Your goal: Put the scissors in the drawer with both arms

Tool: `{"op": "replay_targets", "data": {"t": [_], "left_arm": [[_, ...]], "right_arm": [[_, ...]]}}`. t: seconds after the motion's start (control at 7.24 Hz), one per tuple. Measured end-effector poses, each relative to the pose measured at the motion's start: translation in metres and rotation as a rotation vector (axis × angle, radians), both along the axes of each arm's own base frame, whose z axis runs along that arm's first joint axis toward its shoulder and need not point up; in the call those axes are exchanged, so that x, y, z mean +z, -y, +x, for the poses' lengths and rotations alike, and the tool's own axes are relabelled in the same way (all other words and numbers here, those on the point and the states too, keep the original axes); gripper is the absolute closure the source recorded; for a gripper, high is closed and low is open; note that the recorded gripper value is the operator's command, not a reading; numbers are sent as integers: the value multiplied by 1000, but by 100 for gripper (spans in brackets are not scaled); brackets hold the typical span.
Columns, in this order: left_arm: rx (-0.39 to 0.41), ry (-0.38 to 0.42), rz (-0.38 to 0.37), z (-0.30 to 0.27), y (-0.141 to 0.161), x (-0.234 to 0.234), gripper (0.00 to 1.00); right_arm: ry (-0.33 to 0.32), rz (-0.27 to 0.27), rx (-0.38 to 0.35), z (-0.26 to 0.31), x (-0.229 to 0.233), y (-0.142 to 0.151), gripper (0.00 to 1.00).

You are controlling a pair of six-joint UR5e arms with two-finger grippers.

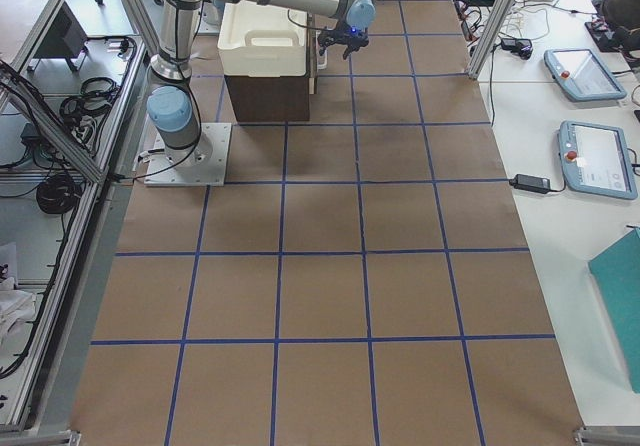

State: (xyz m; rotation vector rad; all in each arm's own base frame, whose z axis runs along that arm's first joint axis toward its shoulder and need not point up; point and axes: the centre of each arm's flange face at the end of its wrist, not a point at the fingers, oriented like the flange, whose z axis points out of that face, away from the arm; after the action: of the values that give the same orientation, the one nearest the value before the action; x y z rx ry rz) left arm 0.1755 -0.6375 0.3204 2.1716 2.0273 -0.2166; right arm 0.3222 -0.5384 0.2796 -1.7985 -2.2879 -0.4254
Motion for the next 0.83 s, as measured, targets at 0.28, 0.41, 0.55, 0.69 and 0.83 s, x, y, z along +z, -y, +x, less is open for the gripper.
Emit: {"op": "replay_targets", "data": {"t": [0.28, 0.41, 0.55, 0.69, 0.83], "left_arm": [[66, -55, 14, -55, 4, 51, 100], [109, -82, 18, -87, 0, 74, 100], [154, -106, 36, -126, -5, 97, 100], [200, -117, 70, -165, -14, 116, 100], [239, -109, 106, -199, -26, 129, 100]], "right_arm": [[13, -20, 19, 0, 1, 4, 0], [18, -29, 25, -1, 2, 6, 0], [23, -40, 28, -1, 2, 8, 0], [27, -50, 28, -1, 1, 11, 0], [30, -61, 27, 0, -2, 15, 0]]}}
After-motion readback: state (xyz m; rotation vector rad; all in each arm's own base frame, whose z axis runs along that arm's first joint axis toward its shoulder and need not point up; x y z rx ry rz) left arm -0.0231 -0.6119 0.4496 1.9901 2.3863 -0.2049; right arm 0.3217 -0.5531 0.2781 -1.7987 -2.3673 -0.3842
